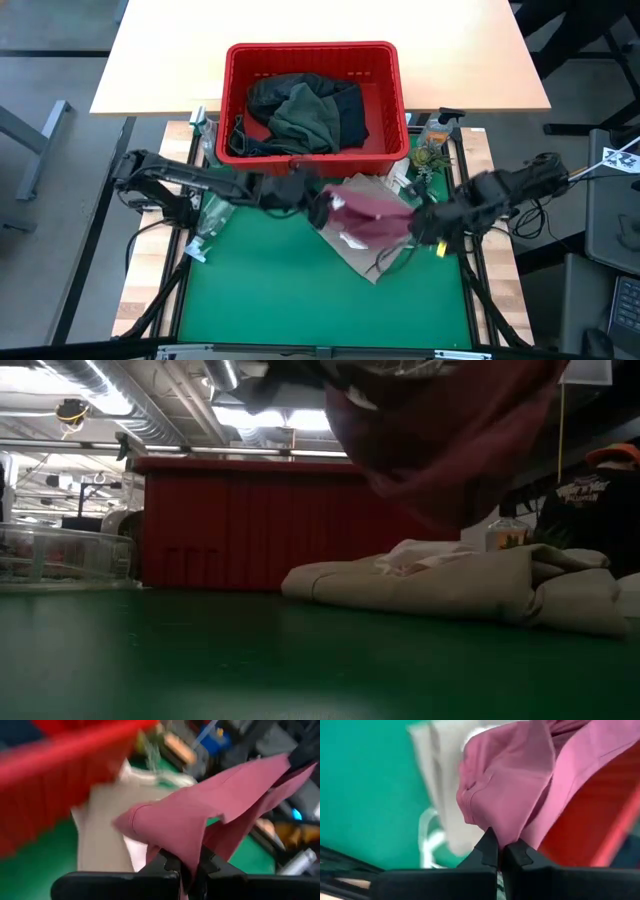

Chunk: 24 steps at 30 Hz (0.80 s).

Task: Fold laundry
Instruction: Fold the pink underwear

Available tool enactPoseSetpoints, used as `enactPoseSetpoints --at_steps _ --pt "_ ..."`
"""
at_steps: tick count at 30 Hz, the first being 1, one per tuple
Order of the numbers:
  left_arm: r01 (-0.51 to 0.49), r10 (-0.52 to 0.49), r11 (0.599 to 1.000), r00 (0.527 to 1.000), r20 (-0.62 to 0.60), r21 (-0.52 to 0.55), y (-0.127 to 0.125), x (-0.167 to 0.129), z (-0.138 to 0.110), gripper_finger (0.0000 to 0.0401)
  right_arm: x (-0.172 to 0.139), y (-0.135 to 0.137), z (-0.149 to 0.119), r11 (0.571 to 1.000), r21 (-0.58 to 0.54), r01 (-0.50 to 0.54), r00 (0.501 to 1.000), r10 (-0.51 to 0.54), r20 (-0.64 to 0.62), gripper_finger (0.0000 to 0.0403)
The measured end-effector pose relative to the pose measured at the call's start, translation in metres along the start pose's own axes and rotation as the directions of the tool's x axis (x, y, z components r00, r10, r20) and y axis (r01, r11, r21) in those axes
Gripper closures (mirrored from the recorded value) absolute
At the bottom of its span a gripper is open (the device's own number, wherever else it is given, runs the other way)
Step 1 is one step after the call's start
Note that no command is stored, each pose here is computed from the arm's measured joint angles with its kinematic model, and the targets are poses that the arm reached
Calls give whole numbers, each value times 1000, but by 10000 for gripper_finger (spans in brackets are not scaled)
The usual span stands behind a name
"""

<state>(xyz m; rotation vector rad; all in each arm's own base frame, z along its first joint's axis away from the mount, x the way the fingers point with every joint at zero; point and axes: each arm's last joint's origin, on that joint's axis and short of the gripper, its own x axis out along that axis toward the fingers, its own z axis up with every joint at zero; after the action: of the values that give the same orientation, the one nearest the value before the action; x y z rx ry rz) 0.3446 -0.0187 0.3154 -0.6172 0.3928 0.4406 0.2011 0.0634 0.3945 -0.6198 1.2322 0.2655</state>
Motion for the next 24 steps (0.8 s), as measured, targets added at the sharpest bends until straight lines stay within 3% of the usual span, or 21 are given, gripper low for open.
enactPoseSetpoints --at_steps 4,7,11,16,24 --pt "-22 20 1000 997 75 18 15 8 20 401 -1 -17 -26 990 -11 140 988 -140 -64 402" --pt "-65 64 997 998 25 39 21 9 16 401 -2 -26 -33 986 41 163 985 -160 -69 402" --pt "-118 125 991 986 -114 67 22 7 -4 401 9 -26 -26 997 62 37 999 -35 -36 402" --pt "-168 185 981 957 -225 95 22 5 -40 401 47 -13 -9 990 50 -131 991 132 -13 402" --pt "-199 224 974 914 -337 107 24 0 -87 401 103 22 12 970 -67 -235 969 228 -96 402"
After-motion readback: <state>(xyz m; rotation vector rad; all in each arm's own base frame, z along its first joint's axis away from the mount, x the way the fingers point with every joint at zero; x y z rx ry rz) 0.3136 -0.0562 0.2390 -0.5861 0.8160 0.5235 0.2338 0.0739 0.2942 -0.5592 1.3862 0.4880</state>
